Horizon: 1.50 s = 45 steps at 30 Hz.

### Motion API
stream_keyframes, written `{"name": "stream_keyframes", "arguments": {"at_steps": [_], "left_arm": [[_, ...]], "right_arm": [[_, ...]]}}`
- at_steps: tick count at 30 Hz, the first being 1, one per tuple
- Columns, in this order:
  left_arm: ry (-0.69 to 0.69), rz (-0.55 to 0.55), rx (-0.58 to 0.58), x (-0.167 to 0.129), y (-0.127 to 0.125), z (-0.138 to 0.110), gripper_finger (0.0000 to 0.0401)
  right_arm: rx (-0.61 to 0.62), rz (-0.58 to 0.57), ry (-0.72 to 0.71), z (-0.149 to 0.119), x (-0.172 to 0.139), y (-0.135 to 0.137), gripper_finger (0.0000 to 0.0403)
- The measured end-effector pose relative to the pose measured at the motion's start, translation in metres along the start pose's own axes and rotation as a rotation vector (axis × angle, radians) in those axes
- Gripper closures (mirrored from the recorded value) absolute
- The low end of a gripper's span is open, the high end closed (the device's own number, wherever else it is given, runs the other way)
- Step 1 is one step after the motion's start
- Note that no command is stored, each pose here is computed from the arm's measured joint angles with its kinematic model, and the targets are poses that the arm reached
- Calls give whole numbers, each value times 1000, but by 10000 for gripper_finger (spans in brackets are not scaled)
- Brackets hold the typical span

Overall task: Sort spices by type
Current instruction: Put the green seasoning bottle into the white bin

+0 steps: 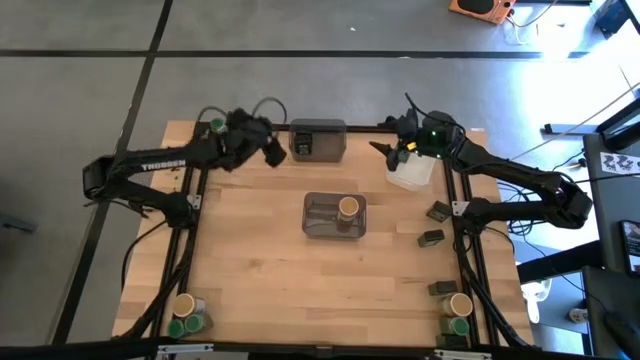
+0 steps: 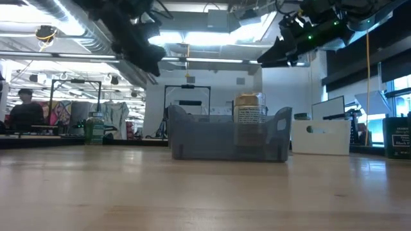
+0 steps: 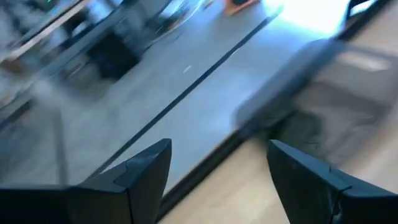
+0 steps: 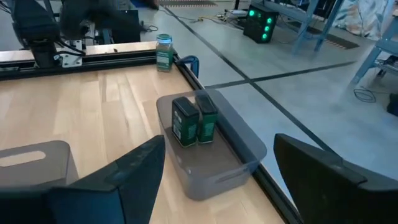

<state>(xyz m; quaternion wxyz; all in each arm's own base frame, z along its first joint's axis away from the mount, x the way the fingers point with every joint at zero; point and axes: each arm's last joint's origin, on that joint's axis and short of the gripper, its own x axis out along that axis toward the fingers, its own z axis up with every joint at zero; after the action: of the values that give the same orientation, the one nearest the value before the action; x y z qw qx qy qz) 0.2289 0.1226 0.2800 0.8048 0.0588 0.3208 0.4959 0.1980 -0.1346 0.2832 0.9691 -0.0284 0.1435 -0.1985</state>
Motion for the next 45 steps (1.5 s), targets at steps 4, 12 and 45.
{"name": "stream_keyframes", "arguments": {"at_steps": [4,12,45], "left_arm": [[97,51,-27,-4,22,27,139],[396,129,41,15,47,61,139],[902,311,27,115,90,-5,138]], "right_arm": [[-3,-2,-4,0,0,0,104],[-8,-7,-28,3,0,-1,104],[1,-55,9,-7,1,-1,104]]}}
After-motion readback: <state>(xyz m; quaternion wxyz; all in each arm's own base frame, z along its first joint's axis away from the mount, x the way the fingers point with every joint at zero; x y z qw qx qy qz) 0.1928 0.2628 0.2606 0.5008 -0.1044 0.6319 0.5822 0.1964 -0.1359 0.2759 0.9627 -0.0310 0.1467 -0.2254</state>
